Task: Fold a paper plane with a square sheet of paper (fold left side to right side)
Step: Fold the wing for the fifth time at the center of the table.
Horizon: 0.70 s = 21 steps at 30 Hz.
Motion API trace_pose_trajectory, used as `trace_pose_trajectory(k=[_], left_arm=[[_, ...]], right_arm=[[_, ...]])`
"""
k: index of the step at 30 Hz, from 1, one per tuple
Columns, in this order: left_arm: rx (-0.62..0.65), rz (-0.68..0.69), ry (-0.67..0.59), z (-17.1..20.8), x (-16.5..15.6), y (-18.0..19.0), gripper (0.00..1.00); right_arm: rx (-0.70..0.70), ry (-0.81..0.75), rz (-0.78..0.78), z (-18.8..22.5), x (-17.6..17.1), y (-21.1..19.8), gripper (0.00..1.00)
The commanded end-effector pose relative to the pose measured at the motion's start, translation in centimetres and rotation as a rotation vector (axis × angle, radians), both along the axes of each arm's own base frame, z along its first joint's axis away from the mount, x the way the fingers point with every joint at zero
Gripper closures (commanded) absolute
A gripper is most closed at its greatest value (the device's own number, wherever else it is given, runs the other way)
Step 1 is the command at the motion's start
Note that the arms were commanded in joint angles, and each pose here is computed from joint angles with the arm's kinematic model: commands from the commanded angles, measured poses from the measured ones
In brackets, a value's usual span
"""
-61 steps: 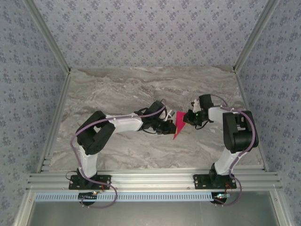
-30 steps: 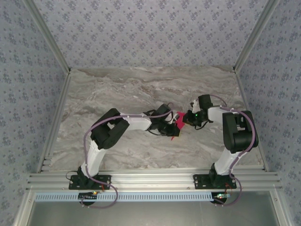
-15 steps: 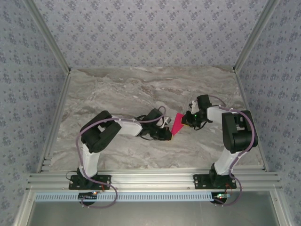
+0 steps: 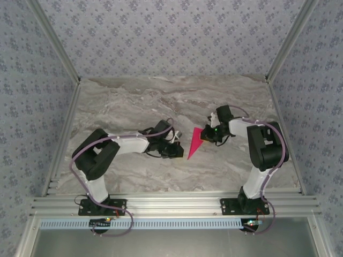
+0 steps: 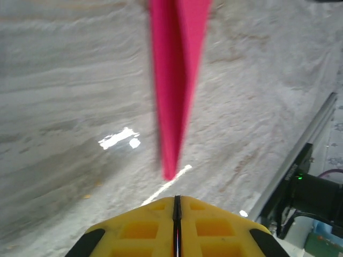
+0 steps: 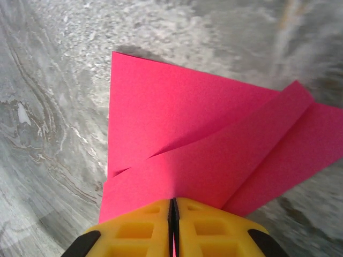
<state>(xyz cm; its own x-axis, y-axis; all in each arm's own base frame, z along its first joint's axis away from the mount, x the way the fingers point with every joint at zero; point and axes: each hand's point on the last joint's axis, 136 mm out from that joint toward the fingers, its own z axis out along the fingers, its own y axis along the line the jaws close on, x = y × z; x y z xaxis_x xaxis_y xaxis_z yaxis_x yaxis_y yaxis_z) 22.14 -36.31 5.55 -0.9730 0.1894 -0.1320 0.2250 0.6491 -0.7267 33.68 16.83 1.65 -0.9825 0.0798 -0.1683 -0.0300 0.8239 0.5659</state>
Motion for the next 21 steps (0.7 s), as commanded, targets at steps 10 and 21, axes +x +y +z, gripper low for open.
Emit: trace_pose_trajectory(k=[10,21], left_arm=[[0.001,-0.066,-0.033,-1.6,2.3,-5.3,0.86],[0.013,0.046,0.023,-4.6,2.5,-3.5,0.92]], right_arm=[[-0.05,0.086,0.013,-1.9,-1.9,0.5,0.87],[-0.046,0.061,0.018,-1.1,-1.8,0.4,0.87]])
